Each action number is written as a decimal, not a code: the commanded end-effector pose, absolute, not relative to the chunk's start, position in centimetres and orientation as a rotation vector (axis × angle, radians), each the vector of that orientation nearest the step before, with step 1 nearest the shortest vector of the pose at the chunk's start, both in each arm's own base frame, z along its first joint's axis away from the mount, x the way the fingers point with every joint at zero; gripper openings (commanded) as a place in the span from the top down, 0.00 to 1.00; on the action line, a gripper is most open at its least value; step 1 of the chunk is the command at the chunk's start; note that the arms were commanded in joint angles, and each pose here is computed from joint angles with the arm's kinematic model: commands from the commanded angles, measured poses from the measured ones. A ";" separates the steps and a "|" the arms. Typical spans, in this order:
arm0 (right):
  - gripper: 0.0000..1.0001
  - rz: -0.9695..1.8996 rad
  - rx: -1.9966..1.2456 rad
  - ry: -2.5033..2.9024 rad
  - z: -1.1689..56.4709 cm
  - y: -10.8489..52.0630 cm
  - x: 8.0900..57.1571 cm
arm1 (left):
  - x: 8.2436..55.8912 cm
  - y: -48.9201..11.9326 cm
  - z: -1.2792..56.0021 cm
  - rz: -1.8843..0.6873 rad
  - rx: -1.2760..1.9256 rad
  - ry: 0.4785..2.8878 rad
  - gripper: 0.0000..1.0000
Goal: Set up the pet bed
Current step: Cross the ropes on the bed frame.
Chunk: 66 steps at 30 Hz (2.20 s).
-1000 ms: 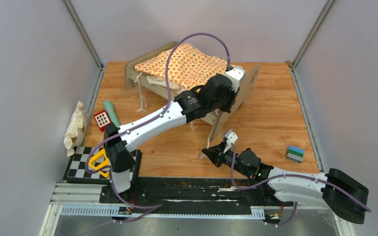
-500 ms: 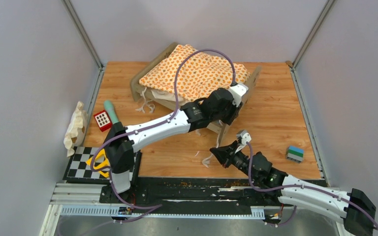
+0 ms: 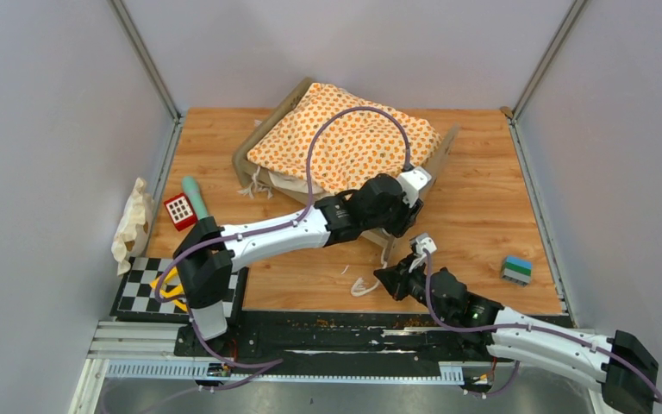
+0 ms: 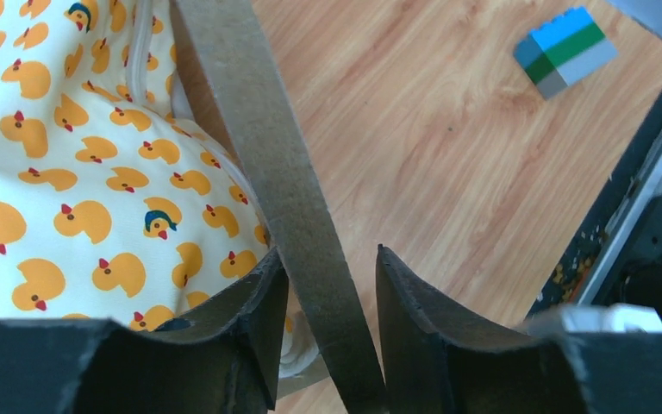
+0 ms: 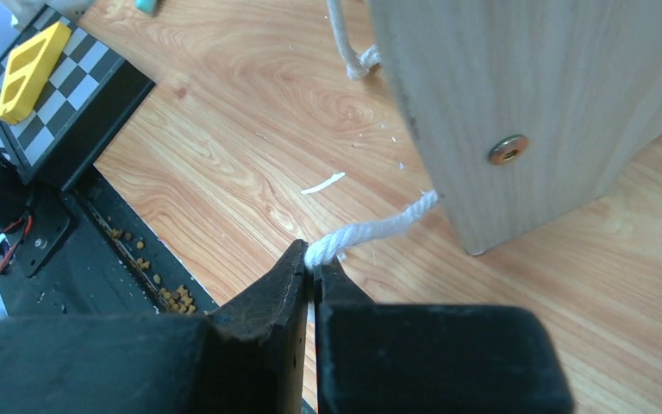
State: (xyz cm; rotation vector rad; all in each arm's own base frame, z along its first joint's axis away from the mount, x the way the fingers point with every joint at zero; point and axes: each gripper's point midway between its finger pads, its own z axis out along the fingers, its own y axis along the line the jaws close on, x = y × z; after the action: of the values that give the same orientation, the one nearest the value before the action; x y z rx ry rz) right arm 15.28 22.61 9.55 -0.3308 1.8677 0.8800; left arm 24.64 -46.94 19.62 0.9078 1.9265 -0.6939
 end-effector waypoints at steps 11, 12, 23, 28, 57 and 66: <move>1.00 0.783 -0.144 1.857 10.0 20.3 17.0 | 17.4 -43.6 28.6 -0.898 1.089 1.678 0.21; 1.00 0.792 -0.134 1.843 10.3 20.3 17.1 | 17.2 -42.7 29.2 -0.899 1.074 1.670 0.20; 1.00 0.933 -0.243 1.721 13.6 23.3 16.6 | 16.8 -29.4 25.1 -0.717 0.742 1.714 0.32; 1.00 0.861 -0.173 1.740 13.3 23.0 18.0 | 16.5 -28.1 20.0 -0.706 0.698 1.790 0.36; 1.00 0.620 -0.032 1.803 14.0 16.2 24.9 | 22.8 -36.5 13.3 -0.501 0.762 1.766 0.14; 1.00 0.621 0.018 1.821 12.3 14.8 23.2 | 26.1 -40.6 11.3 -0.408 0.759 1.759 0.14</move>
State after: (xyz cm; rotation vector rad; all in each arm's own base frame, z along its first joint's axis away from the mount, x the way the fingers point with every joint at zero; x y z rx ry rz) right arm 23.99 15.09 14.27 0.0130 1.7616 0.6262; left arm 24.14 -38.17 9.12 0.8280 1.8360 -0.3933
